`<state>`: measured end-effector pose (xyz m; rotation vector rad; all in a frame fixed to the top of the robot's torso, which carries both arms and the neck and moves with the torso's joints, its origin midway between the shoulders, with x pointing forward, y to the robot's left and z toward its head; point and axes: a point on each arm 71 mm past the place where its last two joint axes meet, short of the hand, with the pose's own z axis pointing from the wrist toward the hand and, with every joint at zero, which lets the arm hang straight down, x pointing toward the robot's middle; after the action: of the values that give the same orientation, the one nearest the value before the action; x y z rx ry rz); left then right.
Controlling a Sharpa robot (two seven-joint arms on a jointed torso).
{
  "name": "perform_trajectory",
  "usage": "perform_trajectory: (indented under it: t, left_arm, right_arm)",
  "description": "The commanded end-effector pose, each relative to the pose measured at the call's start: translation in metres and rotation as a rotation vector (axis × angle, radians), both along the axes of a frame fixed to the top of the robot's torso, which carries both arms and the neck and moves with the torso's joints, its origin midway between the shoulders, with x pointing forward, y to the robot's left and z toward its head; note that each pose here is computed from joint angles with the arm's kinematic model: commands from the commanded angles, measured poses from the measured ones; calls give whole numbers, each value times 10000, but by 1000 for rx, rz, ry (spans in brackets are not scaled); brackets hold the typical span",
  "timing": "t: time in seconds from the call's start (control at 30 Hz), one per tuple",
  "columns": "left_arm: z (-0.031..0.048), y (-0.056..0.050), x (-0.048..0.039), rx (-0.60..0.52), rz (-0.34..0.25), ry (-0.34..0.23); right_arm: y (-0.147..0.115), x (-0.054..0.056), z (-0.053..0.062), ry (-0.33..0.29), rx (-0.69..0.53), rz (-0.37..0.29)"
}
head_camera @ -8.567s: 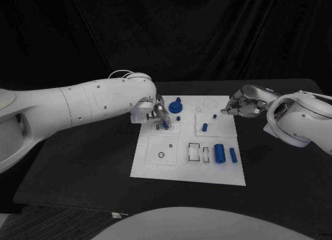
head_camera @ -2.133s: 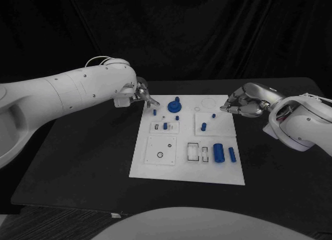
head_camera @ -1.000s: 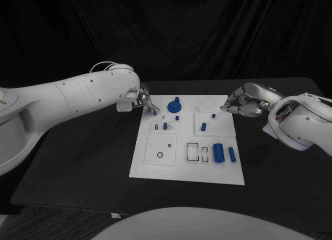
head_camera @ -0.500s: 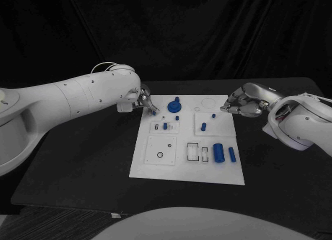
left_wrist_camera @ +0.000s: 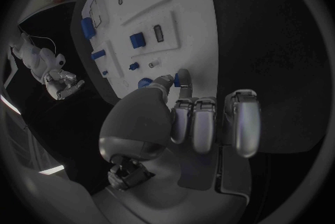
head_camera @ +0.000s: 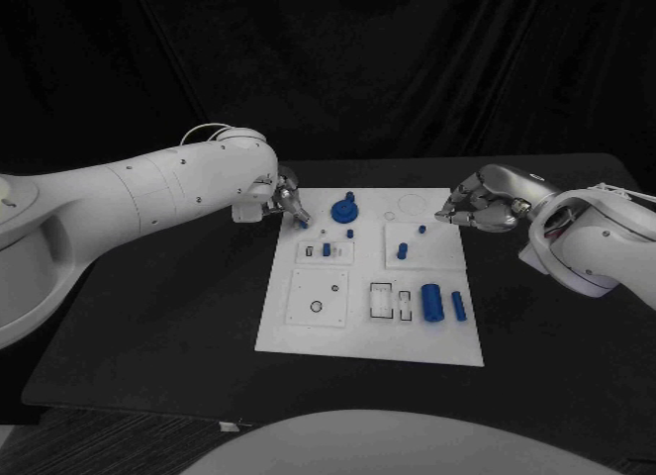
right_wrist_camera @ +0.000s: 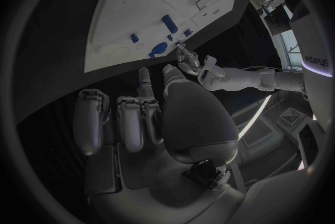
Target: Assemble the parts on the task board
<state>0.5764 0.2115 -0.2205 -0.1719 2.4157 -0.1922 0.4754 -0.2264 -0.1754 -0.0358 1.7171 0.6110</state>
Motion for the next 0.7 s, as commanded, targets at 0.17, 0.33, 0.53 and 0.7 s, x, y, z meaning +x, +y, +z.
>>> perform_trajectory:
  t: [0.17,0.33,0.53,0.7]
  left_arm:
    - [-6,-38,-5,-23,-25,-3]
    - [-1,-29,-13,-31,-22,-16]
    - [13,-16,-59,-46,-16,-44]
    - [100,-10,-143,-59,-26,-65]
  right_arm:
    - [-11,2,-22,17,-12,-13]
    - [-13,3,-26,20,-14,-13]
    - [-15,2,-29,22,-16,-14]
    - [-31,1,-31,23,-17,-18]
